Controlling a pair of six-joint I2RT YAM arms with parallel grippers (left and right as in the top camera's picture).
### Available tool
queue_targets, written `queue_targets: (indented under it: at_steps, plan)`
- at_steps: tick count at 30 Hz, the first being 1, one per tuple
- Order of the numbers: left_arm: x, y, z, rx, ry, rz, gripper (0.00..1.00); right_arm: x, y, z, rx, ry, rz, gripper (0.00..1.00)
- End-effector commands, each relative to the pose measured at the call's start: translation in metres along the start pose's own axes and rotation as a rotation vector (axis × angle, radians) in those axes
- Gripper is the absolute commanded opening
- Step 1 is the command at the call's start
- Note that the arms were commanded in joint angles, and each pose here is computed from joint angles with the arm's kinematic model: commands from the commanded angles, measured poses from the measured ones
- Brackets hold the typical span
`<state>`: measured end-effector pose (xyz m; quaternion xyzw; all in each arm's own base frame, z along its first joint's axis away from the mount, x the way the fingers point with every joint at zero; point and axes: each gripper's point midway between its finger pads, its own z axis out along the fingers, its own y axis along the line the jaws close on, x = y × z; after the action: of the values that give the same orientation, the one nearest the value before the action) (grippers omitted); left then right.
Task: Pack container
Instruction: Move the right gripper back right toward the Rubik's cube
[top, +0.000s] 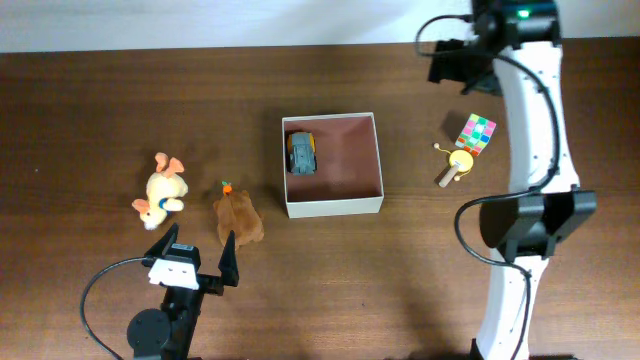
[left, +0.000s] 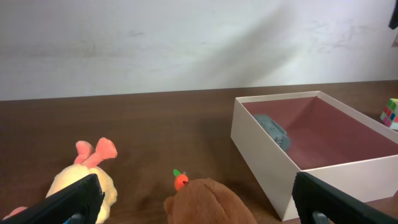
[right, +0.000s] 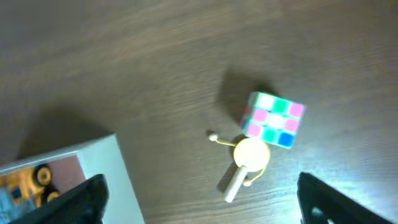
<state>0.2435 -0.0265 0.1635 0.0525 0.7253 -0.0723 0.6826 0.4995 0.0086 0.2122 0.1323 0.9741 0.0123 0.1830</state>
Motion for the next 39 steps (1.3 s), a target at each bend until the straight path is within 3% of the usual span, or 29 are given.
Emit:
queue_targets:
  at_steps: [1,12,19,34,39]
  plan:
    - [0.002,-0.001,0.000,0.007,-0.002,0.012,0.99,-0.001,-0.025,0.023,0.027,0.046,0.062,1.00]
    - [0.002,-0.001,0.000,0.007,-0.002,0.012,0.99,0.027,-0.068,0.105,0.039,0.274,0.172,0.99]
    - [0.002,-0.001,0.000,0.007,-0.002,0.012,0.99,0.030,-0.079,0.137,0.062,0.297,0.275,0.99]
    - [0.002,-0.001,0.000,0.007,-0.002,0.012,0.99,0.045,-0.091,0.190,0.087,0.357,0.319,1.00]
    - [0.002,-0.001,0.000,0.007,-0.001,0.012,0.99,0.048,-0.097,0.199,0.091,0.365,0.324,0.92]
